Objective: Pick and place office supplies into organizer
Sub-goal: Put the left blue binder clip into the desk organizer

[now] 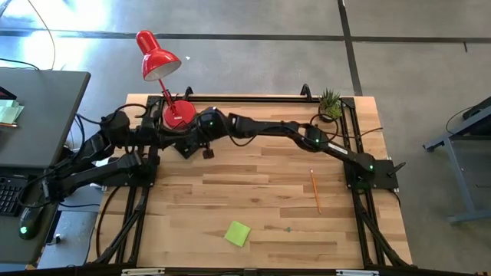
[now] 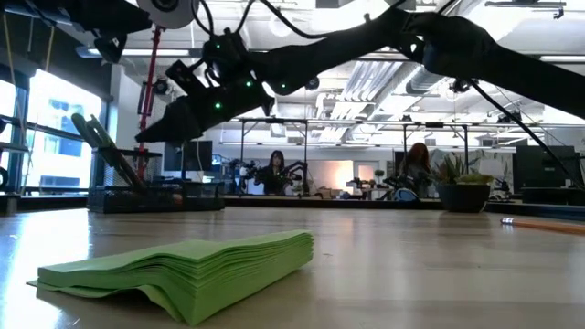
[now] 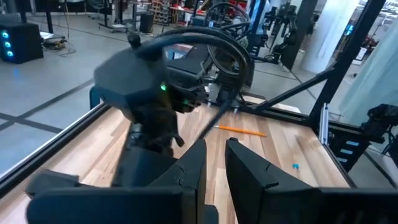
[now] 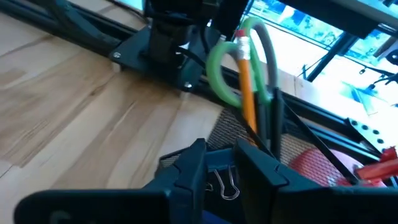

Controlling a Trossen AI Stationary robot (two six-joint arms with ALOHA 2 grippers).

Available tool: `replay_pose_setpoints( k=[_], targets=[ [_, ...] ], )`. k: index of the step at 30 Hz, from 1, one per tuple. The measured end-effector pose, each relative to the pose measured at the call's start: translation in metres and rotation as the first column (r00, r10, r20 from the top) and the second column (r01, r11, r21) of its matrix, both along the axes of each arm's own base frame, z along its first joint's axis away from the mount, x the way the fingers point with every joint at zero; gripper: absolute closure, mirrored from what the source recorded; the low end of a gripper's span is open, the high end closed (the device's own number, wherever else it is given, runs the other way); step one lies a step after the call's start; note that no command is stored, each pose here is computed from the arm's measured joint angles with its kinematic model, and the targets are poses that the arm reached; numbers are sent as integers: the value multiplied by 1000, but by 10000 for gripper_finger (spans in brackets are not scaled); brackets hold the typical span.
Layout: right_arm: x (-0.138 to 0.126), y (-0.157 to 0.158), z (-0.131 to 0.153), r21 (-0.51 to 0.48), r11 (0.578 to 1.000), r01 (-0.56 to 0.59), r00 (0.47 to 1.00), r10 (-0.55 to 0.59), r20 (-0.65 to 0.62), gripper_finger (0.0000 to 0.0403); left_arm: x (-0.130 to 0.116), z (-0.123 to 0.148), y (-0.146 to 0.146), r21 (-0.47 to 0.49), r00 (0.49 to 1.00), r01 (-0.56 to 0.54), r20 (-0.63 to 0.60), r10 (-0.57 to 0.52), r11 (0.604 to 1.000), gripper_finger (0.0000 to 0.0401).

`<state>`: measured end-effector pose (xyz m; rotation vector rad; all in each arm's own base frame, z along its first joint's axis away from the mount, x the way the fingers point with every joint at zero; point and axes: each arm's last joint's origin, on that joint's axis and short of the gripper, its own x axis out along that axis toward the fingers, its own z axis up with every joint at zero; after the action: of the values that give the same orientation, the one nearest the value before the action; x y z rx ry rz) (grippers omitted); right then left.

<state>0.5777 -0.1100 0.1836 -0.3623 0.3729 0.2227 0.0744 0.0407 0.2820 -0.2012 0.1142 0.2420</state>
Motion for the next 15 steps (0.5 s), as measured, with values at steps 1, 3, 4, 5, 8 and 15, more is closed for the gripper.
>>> replay_pose_setpoints(
  k=[1,3,4,5,8,15],
  targets=[
    [0,-2,0,8,1000,5,1000,-5,0,332,0,0,0,-1,1000,0,-1,0,1000,357],
    [0,-2,0,17,1000,-2,1000,2,4,329,0,0,0,-1,1000,0,-1,0,1000,357],
    [0,-1,1,17,1000,-5,1000,5,6,328,0,0,0,-1,1000,0,-1,0,1000,357],
    [0,1,1,17,1000,-10,1000,10,8,326,0,0,0,-1,1000,0,-1,0,1000,357],
    [1,5,1,16,1000,-18,1000,18,7,321,0,0,0,0,1000,0,-1,0,1000,357],
    [1,6,1,14,1000,-12,1000,12,7,292,0,0,0,-1,1000,0,-1,0,1000,357]
  ],
)
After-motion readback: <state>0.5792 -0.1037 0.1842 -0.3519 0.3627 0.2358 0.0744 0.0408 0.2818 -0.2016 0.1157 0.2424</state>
